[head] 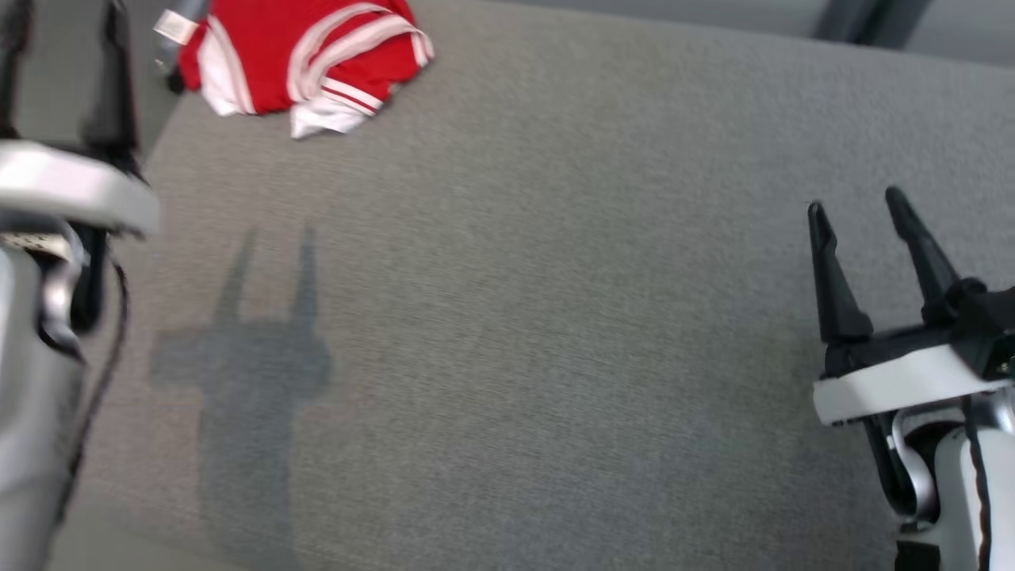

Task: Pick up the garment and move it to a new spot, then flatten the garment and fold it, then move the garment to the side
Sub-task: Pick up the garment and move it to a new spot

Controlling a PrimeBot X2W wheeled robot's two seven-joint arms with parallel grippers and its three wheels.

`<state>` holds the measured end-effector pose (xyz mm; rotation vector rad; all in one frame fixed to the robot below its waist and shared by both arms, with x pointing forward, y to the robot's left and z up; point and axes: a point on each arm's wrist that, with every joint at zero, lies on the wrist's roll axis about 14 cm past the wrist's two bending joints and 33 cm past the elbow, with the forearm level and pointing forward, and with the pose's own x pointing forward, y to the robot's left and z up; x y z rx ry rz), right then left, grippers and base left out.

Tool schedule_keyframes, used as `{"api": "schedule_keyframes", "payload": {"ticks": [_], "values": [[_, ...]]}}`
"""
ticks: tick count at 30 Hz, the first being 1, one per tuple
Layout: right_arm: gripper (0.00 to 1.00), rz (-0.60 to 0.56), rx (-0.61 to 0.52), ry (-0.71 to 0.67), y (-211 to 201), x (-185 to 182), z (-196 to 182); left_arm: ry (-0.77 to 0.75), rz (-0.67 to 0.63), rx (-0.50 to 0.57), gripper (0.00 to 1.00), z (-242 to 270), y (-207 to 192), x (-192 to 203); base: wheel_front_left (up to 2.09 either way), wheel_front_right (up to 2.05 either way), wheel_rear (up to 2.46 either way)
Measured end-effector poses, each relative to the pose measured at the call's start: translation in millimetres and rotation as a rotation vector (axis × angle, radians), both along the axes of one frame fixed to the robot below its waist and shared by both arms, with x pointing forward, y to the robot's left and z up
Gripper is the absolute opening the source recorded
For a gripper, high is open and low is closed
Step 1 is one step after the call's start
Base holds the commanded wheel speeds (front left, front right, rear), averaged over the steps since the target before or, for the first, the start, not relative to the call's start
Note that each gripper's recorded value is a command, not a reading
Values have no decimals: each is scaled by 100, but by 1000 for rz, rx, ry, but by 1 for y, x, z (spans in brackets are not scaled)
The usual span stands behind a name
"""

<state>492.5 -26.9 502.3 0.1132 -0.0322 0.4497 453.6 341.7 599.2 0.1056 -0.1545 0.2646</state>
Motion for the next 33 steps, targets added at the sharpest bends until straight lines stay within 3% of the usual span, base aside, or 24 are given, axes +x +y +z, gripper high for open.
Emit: {"api": "schedule_keyframes", "payload": {"ticks": [4, 8, 14, 17, 25, 29, 30, 31, 32, 33], "values": [[100, -48, -10, -21, -17, 17, -1, 80, -17, 26, 100, -1, 9, 57, 0, 0, 0], [100, -89, -20, -61, -33, 29, 0, 299, -47, 53, 100, -51, 7, 101, 0, 0, 0], [100, -137, -58, -56, -56, 34, -13, 512, -54, -20, 100, -129, -4, 141, 0, 0, 0], [100, -168, -82, -45, -70, 36, -23, 581, -23, -94, 100, -163, -6, 152, 0, 0, 0], [100, -225, -123, 9, -96, 38, -53, 760, 1, -120, 100, -244, -14, 155, 0, 0, 0], [100, -243, -127, 10, -103, 38, -56, 807, 26, -127, 100, -260, -11, 149, 0, 0, 0], [100, -245, -128, 9, -104, 38, -56, 810, 29, -128, 86, -260, -10, 149, 0, 0, 0], [100, -256, -128, -1, -107, 38, -53, 816, 34, -130, 25, -261, -10, 147, 0, 0, 0], [100, -256, -128, -1, -107, 38, -53, 816, 34, -130, 0, -261, -10, 147, 0, 0, 0], [100, -262, -130, -5, -110, 38, -51, 819, 36, -132, 0, -260, -10, 146, 0, 0, 0]]}}
